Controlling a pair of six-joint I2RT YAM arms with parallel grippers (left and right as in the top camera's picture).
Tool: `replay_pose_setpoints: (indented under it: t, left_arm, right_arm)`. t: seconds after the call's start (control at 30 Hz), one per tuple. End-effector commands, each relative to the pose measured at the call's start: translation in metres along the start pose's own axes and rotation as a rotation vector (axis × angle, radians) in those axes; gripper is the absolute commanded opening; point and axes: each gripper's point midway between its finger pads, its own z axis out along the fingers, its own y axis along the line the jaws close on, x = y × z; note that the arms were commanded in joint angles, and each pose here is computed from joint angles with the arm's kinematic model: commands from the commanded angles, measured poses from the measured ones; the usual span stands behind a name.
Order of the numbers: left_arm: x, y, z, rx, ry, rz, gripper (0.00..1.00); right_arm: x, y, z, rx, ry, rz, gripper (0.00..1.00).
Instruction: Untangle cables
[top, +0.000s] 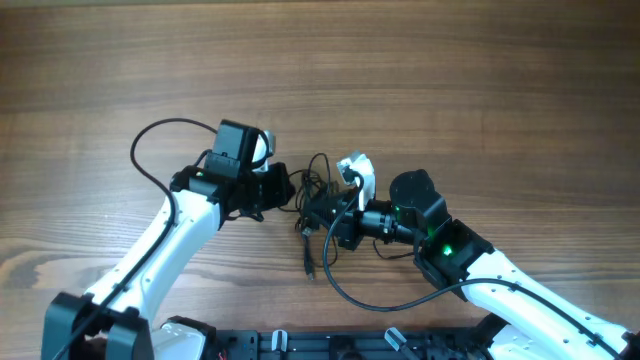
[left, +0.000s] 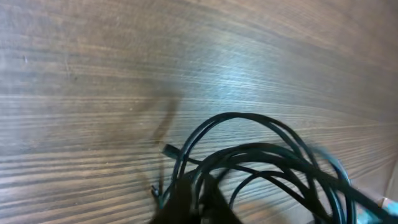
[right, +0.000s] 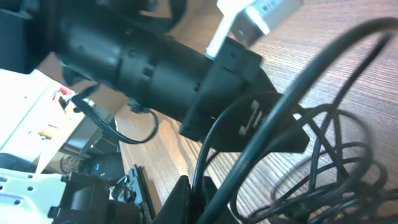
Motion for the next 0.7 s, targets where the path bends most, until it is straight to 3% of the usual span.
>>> replay_pose_setpoints:
  t: [0.0, 0.27, 0.5, 0.67]
  left_arm:
    - [0.0, 0.009, 0.013, -0.027, 0.01, -0.074, 0.04]
    - [-0.055, 0.053, -0.012, -0.116, -0.197, -0.261, 0.04]
    - [-0.11, 0.08, -0.087, -0.02, -0.393, -0.41, 0.04]
    - [-0.108, 0.088, -0.102, -0.011, -0.411, -0.447, 0.04]
  right_arm:
    - [-0.001, 0.001, -0.004, -0.011, -0.003, 0.003, 0.04]
    - [-0.006, -0.041, -0.02, 0.107, -0.015, 0.137, 0.04]
    - [0.005, -0.103, -0.053, 0.303, -0.005, 0.32, 0.04]
    - [0.01, -0.143, -0.081, 0.476, -0.043, 0.434, 0.04]
